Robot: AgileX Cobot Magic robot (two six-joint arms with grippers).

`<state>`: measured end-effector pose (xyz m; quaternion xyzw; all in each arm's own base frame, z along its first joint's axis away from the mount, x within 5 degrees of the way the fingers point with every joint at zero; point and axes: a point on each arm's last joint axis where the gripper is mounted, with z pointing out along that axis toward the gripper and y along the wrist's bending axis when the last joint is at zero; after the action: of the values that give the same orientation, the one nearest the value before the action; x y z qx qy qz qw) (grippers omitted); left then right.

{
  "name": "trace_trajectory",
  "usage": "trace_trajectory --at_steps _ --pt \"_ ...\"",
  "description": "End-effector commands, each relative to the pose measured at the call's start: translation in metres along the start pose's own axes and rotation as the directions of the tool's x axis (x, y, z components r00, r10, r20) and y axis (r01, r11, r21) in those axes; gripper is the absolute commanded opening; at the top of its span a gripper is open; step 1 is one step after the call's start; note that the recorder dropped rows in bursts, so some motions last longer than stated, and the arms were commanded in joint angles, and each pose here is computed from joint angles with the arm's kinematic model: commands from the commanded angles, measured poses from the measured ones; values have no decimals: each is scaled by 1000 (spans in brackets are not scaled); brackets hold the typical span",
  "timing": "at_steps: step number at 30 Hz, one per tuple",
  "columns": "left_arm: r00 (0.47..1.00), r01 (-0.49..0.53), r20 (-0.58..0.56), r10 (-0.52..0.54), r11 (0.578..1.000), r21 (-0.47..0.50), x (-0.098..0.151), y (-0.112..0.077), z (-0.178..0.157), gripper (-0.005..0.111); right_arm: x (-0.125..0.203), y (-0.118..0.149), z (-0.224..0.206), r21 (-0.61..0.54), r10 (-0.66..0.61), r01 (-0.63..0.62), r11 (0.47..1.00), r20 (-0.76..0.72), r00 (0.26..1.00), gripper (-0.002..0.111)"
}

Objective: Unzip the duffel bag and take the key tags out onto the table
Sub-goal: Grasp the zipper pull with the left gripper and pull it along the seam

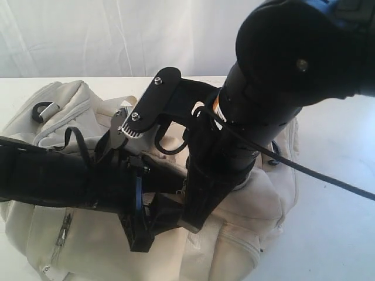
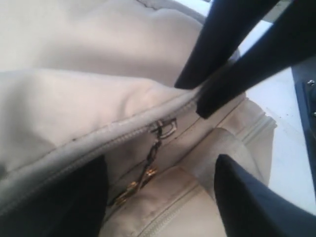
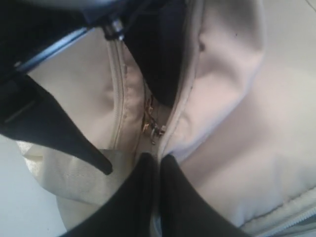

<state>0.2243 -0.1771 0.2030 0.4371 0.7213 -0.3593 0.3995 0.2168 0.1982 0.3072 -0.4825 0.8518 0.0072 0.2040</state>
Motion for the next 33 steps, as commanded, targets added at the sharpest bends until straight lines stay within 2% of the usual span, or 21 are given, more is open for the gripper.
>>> trace_trajectory --at_steps 1,4,11,16,19,22,26,28,33 --pt "1000 -8 -5 8 1000 -26 -4 -2 4 54 -3 2 -6 -13 15 -14 1000 33 999 0" --pt "1000 -8 -2 8 1000 -20 -4 -2 4 41 -3 2 -6 -12 15 -14 1000 35 999 0" --pt "1000 14 -5 -14 1000 -26 -4 -2 4 1 -2 2 -6 -11 14 -13 1000 30 999 0" --pt "998 64 -10 -64 998 -14 -9 -7 -3 0 -1 2 -6 -11 11 -11 1000 13 1000 0" --pt "992 82 -94 -83 997 -8 -7 -14 -11 0 0 2 -6 -12 11 -11 1000 9 1000 0" --pt "966 103 -239 -99 995 2 -3 -26 -26 0 0 2 -6 -12 11 -11 1000 9 1000 0" --pt "949 89 -300 -93 996 -26 -4 -32 -41 0 0 2 -6 -13 11 -11 1000 5 1000 0" --pt "946 78 -311 -88 996 -45 -5 -32 -46 0 1 2 -5 -15 10 -10 1000 -7 1000 0" --pt "921 121 -360 -147 988 -94 -1 -25 -70 0 6 4 -1 -22 8 -9 1000 -33 999 0"
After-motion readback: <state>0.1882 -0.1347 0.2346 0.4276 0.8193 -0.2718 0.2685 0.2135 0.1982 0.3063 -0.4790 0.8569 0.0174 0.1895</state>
